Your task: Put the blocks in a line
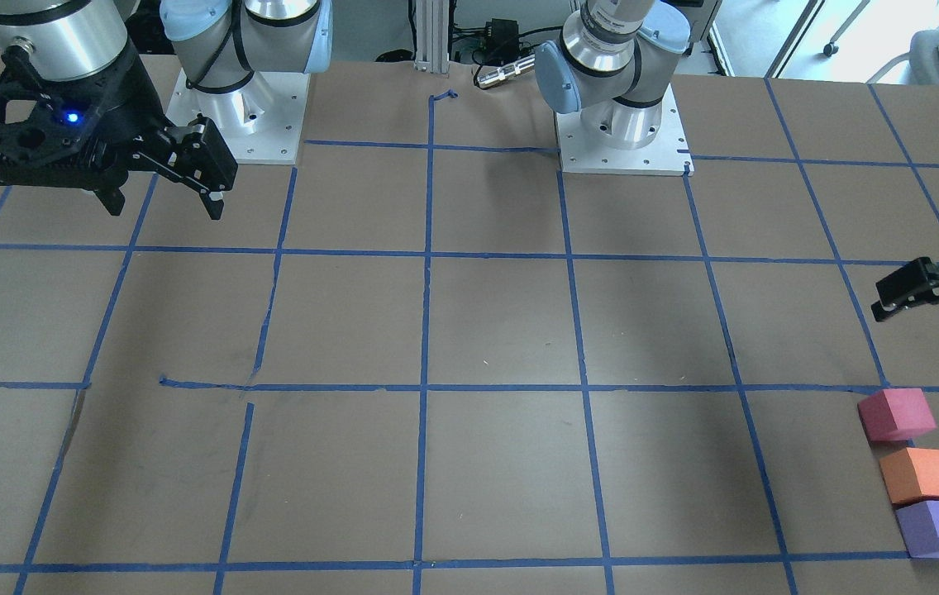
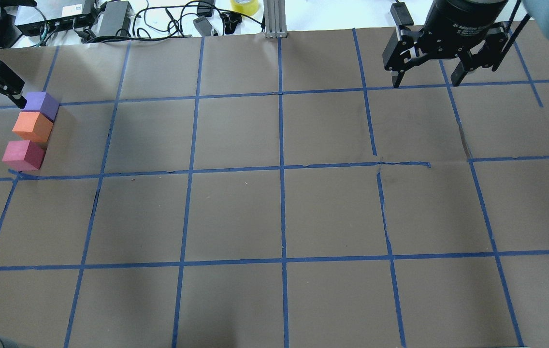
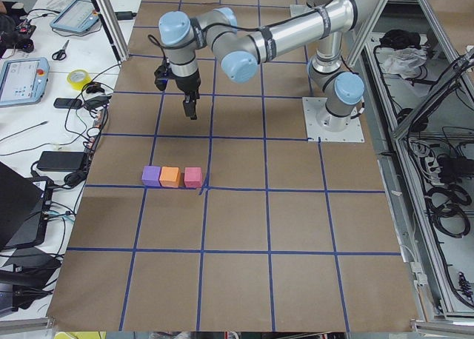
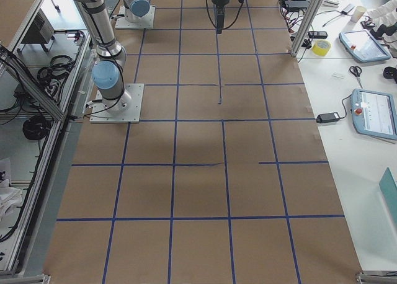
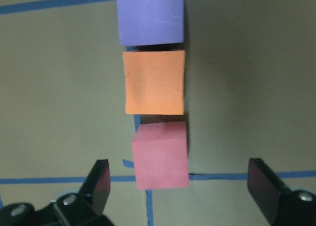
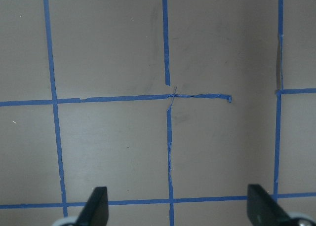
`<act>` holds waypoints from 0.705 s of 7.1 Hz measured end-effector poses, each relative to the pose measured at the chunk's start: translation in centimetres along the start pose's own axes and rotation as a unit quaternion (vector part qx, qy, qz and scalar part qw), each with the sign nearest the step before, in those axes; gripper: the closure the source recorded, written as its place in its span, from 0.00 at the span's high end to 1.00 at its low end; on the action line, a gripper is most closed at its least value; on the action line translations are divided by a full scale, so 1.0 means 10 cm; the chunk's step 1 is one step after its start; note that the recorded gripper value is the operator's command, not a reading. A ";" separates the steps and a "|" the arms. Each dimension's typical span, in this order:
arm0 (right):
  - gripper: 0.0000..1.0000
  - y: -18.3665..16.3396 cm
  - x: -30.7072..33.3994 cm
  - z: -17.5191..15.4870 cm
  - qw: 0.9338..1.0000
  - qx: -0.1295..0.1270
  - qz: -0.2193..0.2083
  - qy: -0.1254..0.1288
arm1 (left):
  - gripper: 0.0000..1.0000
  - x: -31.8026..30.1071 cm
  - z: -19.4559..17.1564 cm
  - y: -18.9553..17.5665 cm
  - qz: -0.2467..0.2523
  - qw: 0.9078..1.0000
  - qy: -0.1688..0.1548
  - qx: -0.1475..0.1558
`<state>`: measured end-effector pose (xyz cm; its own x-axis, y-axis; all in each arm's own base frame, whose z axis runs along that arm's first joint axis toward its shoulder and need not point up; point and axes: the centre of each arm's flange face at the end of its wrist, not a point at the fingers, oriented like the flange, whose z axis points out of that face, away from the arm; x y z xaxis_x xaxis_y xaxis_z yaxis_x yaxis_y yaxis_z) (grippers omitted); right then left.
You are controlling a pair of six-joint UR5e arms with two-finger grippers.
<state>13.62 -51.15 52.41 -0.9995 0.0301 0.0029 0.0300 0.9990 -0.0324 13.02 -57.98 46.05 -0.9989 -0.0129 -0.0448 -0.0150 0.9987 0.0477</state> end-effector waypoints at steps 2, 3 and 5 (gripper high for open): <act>1.00 -0.01 0.00 -0.01 1.000 0.005 0.001 -0.001 | 1.00 1.21 -0.48 0.25 0.015 1.000 -0.003 0.027; 1.00 -0.02 0.00 -0.02 1.000 0.007 0.001 -0.001 | 1.00 1.85 -0.65 0.38 0.014 0.999 -0.001 0.042; 1.00 -0.02 0.00 -0.02 1.000 0.009 0.001 -0.002 | 1.00 2.66 -0.85 0.71 0.041 0.997 0.005 0.059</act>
<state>13.61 -51.33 52.65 -0.9995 0.0322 -0.0008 0.0322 0.9982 -0.0503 -14.03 -51.69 53.69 -0.9970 0.0684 -0.0357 0.0707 0.9952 -0.0679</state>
